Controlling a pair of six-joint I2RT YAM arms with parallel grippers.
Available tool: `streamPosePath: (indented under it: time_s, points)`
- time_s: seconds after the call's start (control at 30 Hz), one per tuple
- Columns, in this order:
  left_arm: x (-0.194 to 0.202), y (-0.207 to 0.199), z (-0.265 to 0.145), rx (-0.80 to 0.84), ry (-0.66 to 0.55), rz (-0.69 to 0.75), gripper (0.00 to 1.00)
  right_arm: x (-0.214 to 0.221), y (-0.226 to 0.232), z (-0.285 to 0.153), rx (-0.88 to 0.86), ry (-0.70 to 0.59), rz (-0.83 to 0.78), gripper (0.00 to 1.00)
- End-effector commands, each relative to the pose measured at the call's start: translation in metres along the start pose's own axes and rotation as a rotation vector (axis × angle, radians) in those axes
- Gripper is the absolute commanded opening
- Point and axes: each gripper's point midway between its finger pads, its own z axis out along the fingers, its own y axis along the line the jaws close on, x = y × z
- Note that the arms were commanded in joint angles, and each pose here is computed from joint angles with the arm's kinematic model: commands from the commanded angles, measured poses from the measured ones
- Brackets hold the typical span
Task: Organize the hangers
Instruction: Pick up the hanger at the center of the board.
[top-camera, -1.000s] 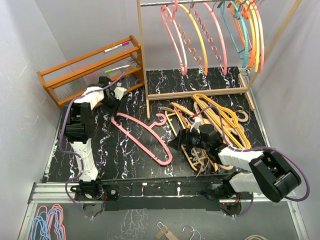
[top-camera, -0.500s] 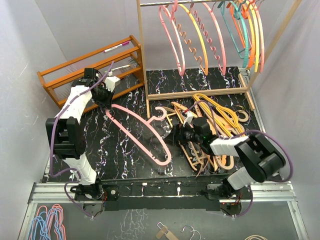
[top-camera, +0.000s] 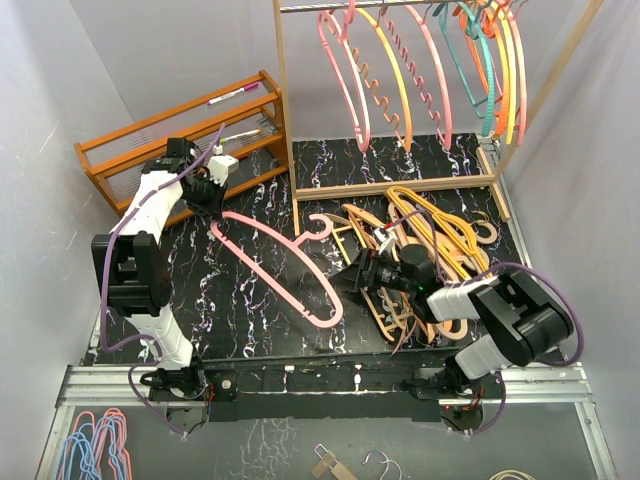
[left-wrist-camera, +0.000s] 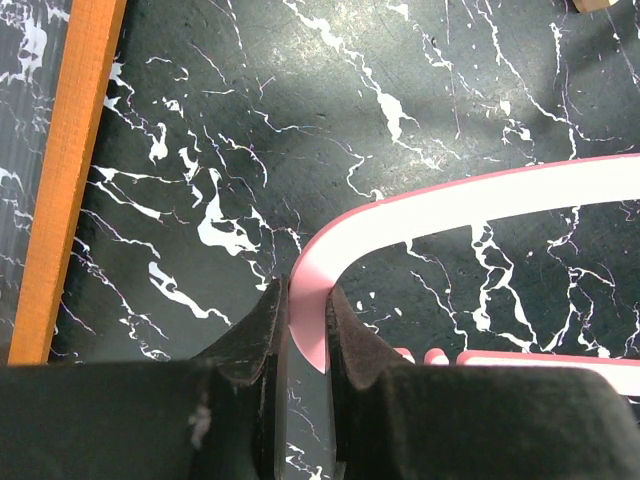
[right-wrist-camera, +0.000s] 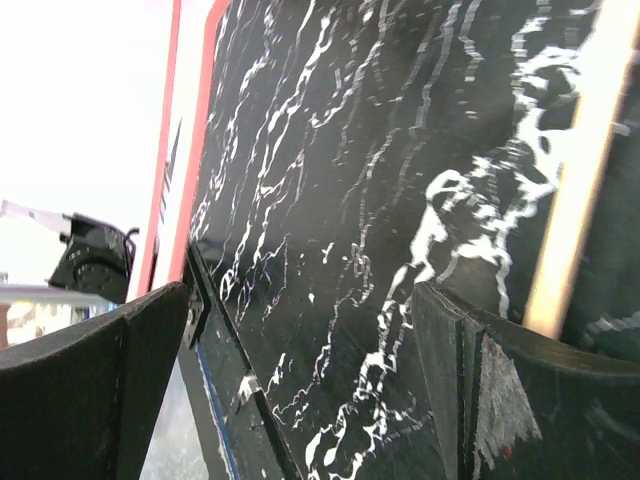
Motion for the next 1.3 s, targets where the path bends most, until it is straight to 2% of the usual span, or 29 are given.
streamPosePath:
  time_s: [0.0,0.13,0.4,0.67,0.77,0.87,0.93,1.03,1.07,1.17,1.2,1.23,1.27]
  points:
    - [-0.014,-0.005,-0.018,0.005,-0.066,-0.013,0.0,-0.032,-0.002,-0.019,0.031,-0.177,0.057,0.99]
    - [-0.02,-0.003,-0.023,-0.004,-0.086,-0.017,0.0,-0.031,0.001,-0.026,0.0,-0.189,0.095,0.99]
    - [-0.034,-0.001,-0.027,-0.005,-0.12,-0.033,0.0,-0.02,0.034,-0.031,-0.211,-0.144,0.163,0.97]
    - [-0.042,0.002,-0.025,-0.003,-0.141,-0.051,0.0,-0.014,0.05,-0.024,-0.265,-0.103,0.149,0.95]
    - [-0.046,0.004,-0.023,-0.008,-0.148,-0.058,0.0,-0.014,0.053,-0.021,-0.271,-0.094,0.142,0.84]
    - [-0.05,0.008,-0.023,-0.019,-0.155,-0.064,0.0,-0.012,0.056,-0.02,-0.287,-0.082,0.141,0.65]
    - [-0.054,0.011,-0.024,-0.029,-0.166,-0.07,0.0,-0.012,0.057,-0.021,-0.292,-0.087,0.146,0.48]
    - [-0.057,0.013,-0.023,-0.03,-0.175,-0.079,0.0,-0.016,0.059,-0.022,-0.294,-0.111,0.142,0.17]
    - [-0.058,0.013,-0.022,-0.028,-0.174,-0.082,0.0,-0.018,0.06,-0.022,-0.292,-0.124,0.143,0.09]
    - [-0.059,0.01,-0.024,-0.013,-0.168,-0.094,0.0,-0.027,0.063,-0.026,-0.266,-0.164,0.131,0.08]
    - [-0.059,0.007,-0.027,-0.002,-0.16,-0.099,0.05,-0.032,0.063,-0.026,-0.246,-0.174,0.113,0.08]
    - [-0.059,0.006,-0.031,0.003,-0.155,-0.104,0.24,-0.034,0.06,-0.024,-0.205,-0.172,0.092,0.08]
    - [-0.061,0.004,-0.036,0.004,-0.155,-0.107,0.57,-0.04,0.061,-0.025,-0.163,-0.18,0.059,0.08]
